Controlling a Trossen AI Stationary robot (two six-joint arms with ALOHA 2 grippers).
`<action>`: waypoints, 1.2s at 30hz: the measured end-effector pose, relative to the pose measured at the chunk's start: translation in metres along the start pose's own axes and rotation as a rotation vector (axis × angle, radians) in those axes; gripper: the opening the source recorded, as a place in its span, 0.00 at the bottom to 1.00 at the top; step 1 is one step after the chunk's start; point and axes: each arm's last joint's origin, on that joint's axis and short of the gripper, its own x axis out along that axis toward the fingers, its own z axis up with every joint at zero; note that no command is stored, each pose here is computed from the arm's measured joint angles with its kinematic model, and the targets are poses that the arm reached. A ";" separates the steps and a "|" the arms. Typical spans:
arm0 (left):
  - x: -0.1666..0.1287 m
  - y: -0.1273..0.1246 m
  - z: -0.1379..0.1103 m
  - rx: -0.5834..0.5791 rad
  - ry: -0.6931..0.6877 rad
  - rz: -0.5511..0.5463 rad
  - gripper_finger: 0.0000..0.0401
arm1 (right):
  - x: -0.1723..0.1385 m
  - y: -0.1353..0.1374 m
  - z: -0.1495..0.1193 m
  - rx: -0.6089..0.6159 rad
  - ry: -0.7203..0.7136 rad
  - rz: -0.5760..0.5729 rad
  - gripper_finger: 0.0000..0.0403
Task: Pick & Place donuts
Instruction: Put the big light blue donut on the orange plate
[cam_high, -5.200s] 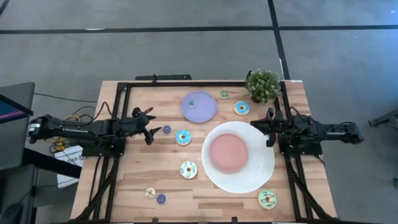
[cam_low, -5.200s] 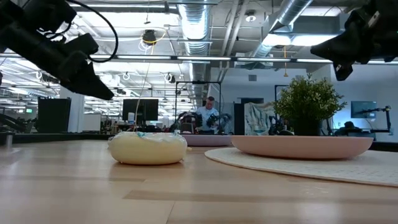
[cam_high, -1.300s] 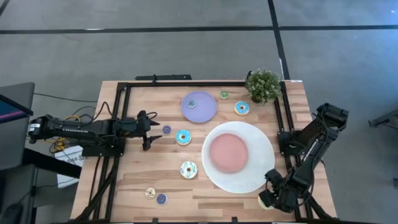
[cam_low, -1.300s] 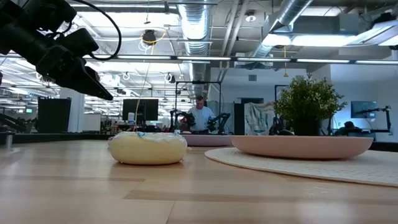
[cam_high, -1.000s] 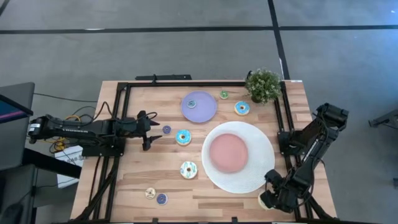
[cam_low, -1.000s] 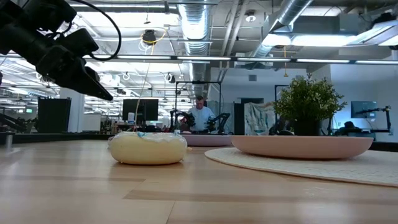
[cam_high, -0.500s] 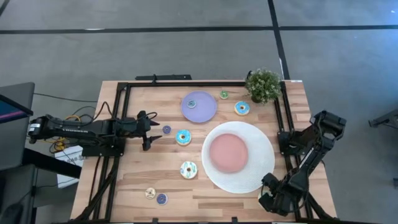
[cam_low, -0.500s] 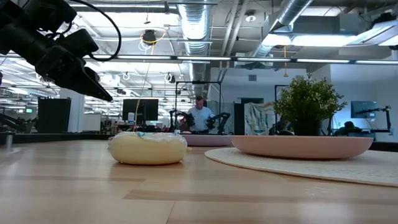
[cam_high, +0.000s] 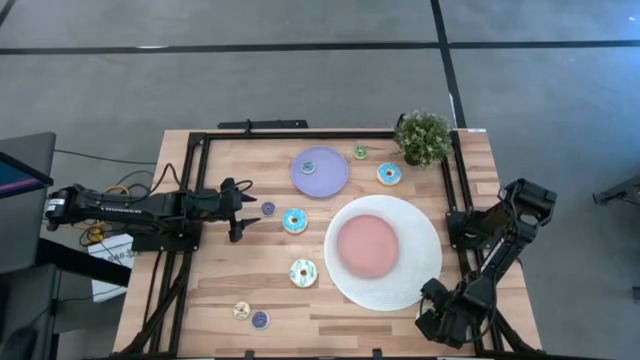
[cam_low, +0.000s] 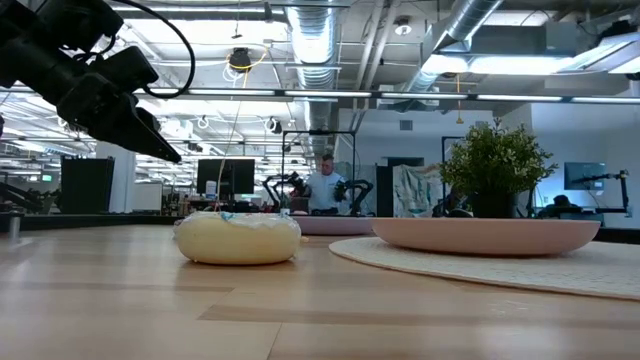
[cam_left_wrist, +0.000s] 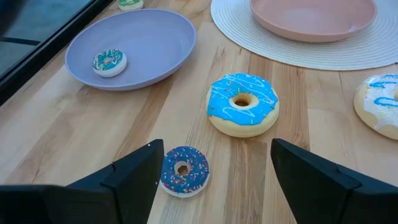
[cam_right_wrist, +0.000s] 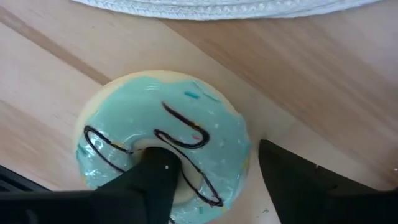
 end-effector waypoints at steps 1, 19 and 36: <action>0.000 0.000 0.000 0.000 0.000 0.000 0.72 | 0.000 0.000 0.000 0.010 0.000 0.001 0.49; 0.000 0.000 0.000 -0.001 -0.001 0.000 0.72 | -0.034 0.000 0.004 0.020 -0.069 0.178 0.32; 0.000 0.000 0.003 0.041 -0.029 0.000 0.72 | -0.094 0.009 0.131 -0.105 -0.869 0.202 0.35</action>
